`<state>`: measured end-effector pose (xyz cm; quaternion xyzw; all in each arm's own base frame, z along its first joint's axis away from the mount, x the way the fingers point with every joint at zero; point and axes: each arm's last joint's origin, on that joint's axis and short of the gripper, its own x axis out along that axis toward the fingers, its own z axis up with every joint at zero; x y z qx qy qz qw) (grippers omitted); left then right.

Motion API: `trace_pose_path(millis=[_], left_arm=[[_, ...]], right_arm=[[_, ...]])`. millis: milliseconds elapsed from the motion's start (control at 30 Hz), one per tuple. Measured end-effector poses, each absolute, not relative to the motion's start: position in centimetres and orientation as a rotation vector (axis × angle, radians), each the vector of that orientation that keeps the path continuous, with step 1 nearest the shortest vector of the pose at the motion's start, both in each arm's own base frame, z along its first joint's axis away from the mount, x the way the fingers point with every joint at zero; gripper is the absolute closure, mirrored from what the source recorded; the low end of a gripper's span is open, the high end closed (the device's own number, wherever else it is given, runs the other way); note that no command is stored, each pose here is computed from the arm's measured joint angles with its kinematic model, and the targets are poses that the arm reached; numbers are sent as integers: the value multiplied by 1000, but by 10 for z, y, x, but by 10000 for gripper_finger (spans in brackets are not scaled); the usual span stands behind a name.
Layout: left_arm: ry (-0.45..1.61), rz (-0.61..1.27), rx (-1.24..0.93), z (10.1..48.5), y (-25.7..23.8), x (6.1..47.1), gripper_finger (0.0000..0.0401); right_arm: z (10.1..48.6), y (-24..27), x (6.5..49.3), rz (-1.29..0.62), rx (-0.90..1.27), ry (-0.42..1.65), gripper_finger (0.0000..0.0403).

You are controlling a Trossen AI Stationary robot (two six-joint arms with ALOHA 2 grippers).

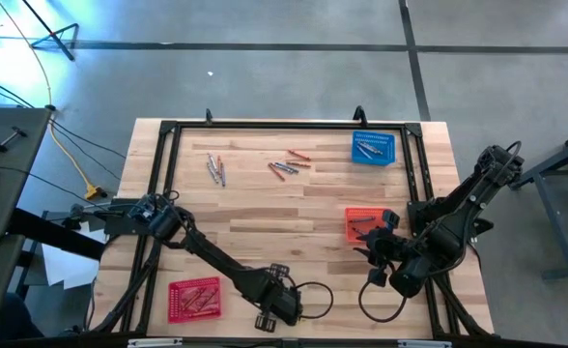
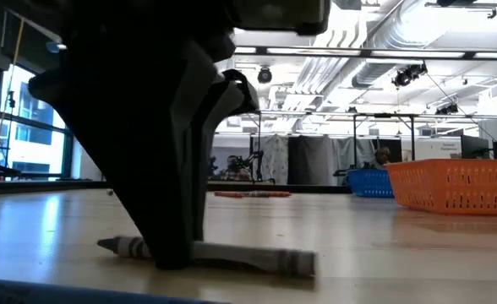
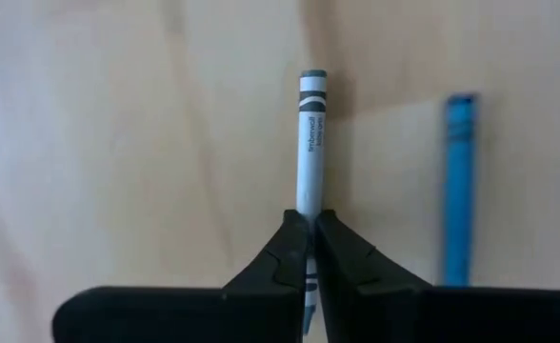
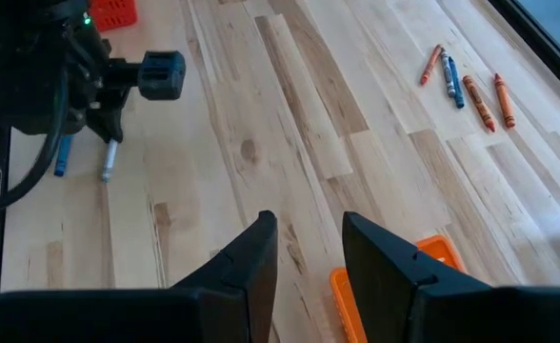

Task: Sort crayons
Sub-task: Put the gray crayon into the blue bin

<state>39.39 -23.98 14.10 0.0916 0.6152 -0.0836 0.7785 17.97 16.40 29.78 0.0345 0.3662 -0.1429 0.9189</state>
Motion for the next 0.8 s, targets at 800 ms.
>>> trace_pose_path(millis=[800], left_arm=[[1039, 291, 459, 227, -207, 426, 401]], right_arm=[[259, 125, 150, -702, -11, 658, 289]])
